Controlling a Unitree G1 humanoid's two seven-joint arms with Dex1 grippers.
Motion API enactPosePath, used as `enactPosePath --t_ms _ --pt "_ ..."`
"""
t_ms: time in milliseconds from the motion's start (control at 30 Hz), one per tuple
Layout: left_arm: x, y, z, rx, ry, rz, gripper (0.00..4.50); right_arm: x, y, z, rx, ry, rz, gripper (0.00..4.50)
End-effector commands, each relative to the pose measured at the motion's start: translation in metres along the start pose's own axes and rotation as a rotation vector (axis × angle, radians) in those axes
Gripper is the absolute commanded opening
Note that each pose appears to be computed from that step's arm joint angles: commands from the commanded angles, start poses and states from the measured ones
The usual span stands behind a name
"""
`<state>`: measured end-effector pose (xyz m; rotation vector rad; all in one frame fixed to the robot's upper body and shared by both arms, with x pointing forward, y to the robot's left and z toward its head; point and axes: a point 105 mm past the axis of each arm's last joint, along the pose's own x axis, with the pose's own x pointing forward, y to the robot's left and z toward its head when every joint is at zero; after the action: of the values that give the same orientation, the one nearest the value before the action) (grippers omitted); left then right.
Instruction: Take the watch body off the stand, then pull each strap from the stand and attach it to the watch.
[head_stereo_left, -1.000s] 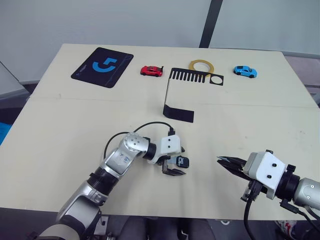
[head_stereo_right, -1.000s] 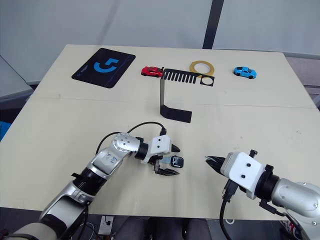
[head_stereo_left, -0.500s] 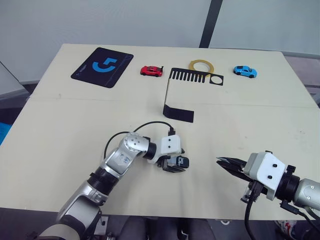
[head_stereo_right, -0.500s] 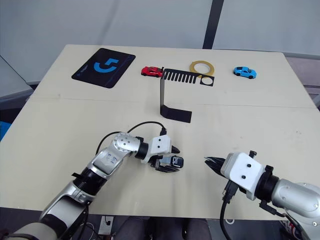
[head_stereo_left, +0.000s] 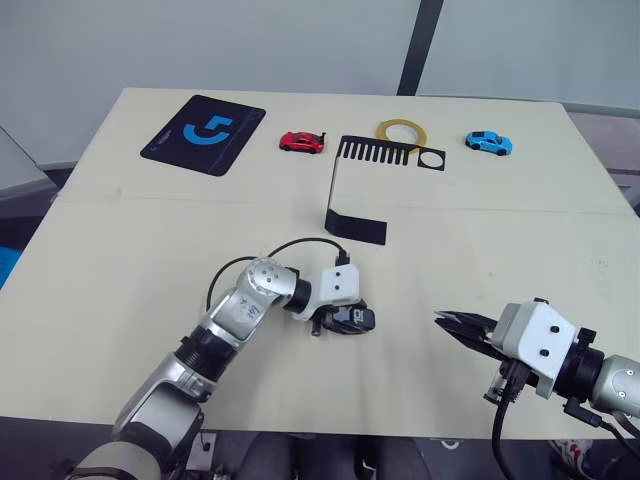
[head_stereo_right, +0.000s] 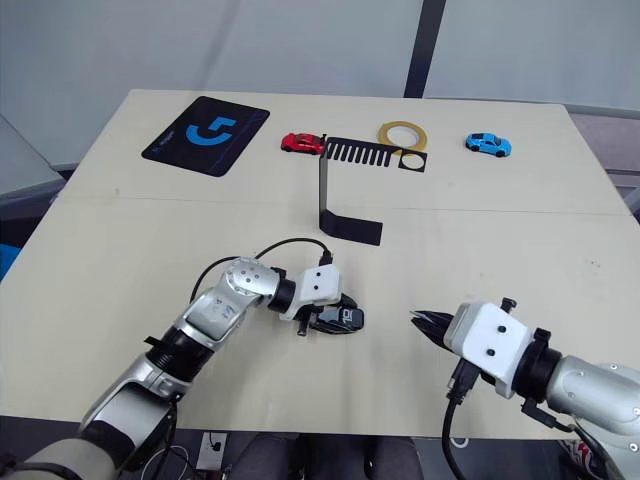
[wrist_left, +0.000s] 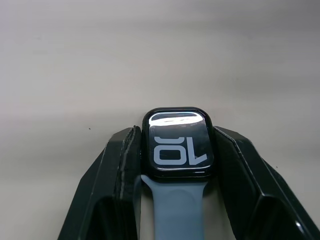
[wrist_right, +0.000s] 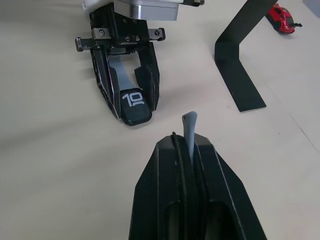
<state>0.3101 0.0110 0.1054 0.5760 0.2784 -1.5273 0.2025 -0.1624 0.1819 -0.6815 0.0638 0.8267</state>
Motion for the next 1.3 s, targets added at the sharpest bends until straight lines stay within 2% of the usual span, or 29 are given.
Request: enactPosePath --t_ms 33,200,333,567,700,1300 --pt "-0.011 0.012 0.021 -0.161 -0.097 -0.025 1.7 0.003 0.012 0.028 -0.132 -0.065 0.057 0.0" --pt "-0.017 0.015 0.033 -0.273 -0.145 -0.079 1.7 0.013 0.008 0.021 -0.194 -0.005 0.076 0.0" --pt "-0.022 0.022 0.043 -0.437 -0.188 -0.099 1.7 0.023 0.0 0.014 -0.328 0.063 0.079 0.0" --pt "-0.026 0.025 0.048 -0.555 -0.212 -0.111 1.7 0.04 -0.009 0.01 -0.463 0.099 0.021 0.0" --pt "-0.026 0.025 0.051 -0.574 -0.216 -0.115 1.7 0.043 -0.014 0.009 -0.475 0.106 -0.023 0.0" --pt "-0.025 0.023 0.061 -0.617 -0.241 -0.133 1.7 0.06 -0.012 0.009 -0.465 0.091 -0.039 0.0"
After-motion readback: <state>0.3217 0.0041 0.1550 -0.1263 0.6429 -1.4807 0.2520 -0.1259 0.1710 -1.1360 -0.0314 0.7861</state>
